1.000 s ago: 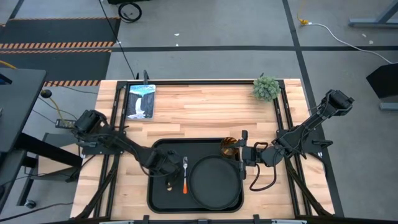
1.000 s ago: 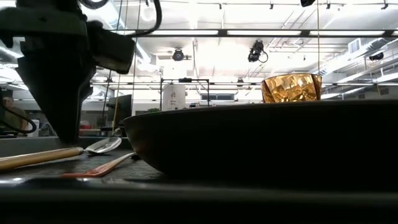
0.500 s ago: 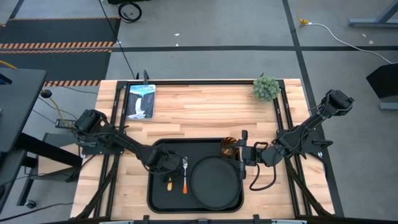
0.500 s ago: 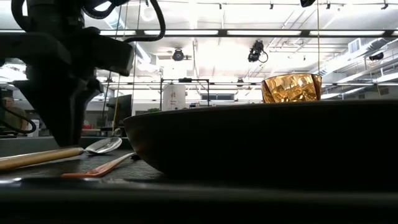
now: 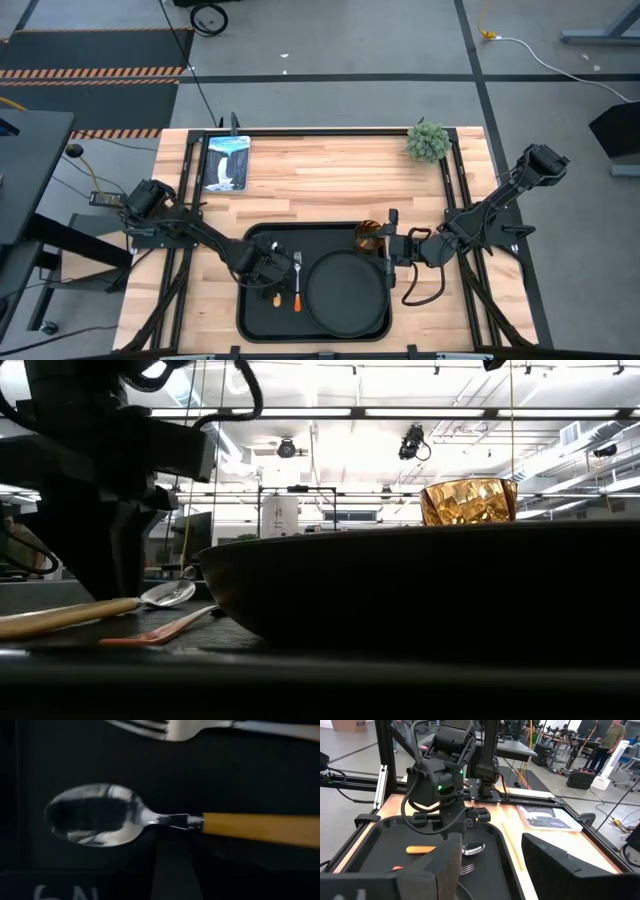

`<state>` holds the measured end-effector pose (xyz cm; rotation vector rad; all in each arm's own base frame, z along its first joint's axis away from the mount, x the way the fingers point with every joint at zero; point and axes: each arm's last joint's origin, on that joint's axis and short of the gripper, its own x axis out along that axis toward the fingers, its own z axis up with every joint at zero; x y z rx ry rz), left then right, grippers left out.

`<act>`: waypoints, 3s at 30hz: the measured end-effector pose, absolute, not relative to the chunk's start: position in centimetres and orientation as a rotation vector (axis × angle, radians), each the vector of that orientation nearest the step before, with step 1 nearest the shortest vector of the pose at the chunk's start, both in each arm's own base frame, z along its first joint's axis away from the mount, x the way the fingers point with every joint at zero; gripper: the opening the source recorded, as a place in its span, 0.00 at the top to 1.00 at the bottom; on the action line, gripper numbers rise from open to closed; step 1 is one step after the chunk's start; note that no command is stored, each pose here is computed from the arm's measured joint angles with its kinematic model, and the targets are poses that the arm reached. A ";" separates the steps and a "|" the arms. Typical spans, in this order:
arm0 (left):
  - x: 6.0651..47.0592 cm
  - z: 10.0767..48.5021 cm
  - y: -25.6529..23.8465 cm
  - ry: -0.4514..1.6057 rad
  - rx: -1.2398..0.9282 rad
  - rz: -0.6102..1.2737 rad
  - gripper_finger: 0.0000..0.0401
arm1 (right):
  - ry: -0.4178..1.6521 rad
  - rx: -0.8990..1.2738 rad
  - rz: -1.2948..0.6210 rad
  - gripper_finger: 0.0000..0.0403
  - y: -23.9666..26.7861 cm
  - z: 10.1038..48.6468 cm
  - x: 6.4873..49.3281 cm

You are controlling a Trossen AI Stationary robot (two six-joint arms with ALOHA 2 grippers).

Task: Pick and place plate/cup/fork/spoon on tray
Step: Put the orange spoon on the black serving tray beside the orange fork, then return to Home Position

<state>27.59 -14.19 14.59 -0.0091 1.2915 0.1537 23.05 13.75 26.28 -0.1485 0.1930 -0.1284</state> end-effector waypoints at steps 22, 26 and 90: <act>26.4 14.9 -13.4 1.366 0.001 0.285 0.69 | 0.191 -0.191 -0.139 0.47 13.7 26.4 23.0; 26.2 15.0 -12.5 1.358 0.085 0.373 0.69 | 0.187 -0.186 -0.154 0.47 13.4 26.4 23.2; 22.6 23.2 -12.0 0.608 -0.129 0.023 0.84 | -0.071 0.048 -0.072 0.61 9.6 24.1 16.5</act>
